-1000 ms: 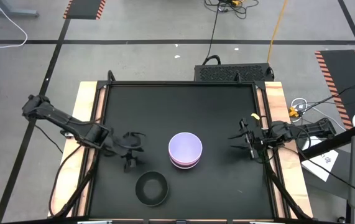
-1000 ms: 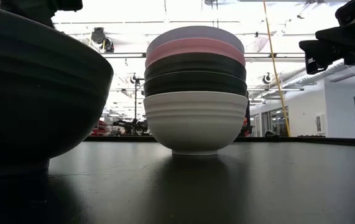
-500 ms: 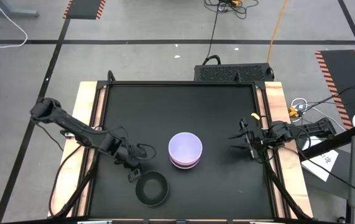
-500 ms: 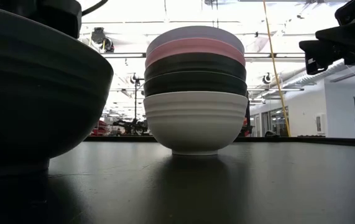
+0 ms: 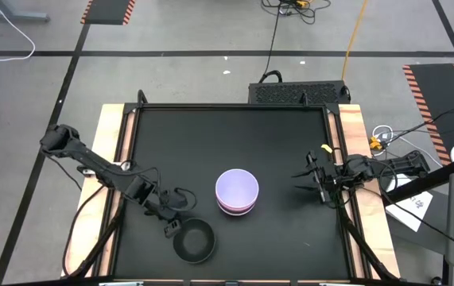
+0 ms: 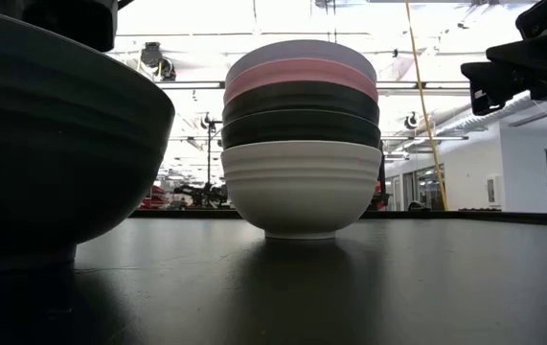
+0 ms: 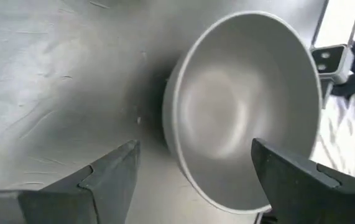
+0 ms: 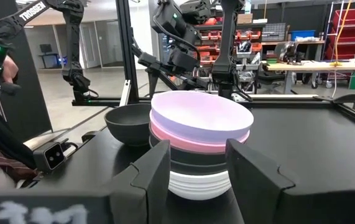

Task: Nest bowls inside each other
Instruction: Stack the black bowl into the purple bowl

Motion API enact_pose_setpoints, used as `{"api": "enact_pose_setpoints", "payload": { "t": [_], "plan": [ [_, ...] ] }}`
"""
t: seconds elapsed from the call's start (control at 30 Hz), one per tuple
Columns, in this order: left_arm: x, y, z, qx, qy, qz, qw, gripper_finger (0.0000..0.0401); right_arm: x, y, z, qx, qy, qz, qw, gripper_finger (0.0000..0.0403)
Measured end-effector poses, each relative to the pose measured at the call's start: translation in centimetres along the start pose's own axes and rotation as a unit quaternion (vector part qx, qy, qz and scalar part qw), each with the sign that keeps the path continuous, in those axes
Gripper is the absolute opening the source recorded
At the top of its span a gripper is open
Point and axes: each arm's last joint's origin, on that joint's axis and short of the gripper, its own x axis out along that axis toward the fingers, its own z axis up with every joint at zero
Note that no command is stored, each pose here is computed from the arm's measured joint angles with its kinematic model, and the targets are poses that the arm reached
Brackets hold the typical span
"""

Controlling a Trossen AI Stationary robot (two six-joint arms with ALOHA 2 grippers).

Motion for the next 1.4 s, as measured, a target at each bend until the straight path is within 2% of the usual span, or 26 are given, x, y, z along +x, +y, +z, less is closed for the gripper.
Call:
{"api": "enact_pose_setpoints", "payload": {
  "t": [0.13,0.37,0.7,0.83,1.13,1.4],
  "plan": [
    [0.4,0.1,-0.1,-0.008,-0.003,0.018,1.000,0.0310,0.0,0.0,0.0,-0.001,0.000,0.000,1.000,0.0146],
    [3.0,0.9,-0.4,-0.006,0.036,0.062,0.997,0.0310,0.0,0.0,0.0,-0.001,0.000,0.000,1.000,0.0146],
    [4.0,1.3,-0.1,0.010,0.050,0.072,0.996,0.0304,0.0,0.0,0.0,0.000,0.000,0.000,1.000,0.0146],
    [4.0,1.3,-0.1,0.021,0.052,0.070,0.996,0.0250,0.0,0.0,0.0,0.000,-0.001,0.000,1.000,0.0146],
    [4.0,1.4,0.0,0.066,0.051,0.071,0.994,0.0019,0.0,0.0,0.0,0.000,-0.001,0.000,1.000,0.0146],
    [4.0,1.5,0.5,0.106,0.022,0.085,0.990,0.0006,0.0,0.0,0.0,0.000,-0.002,0.000,1.000,0.0146]
  ]
}}
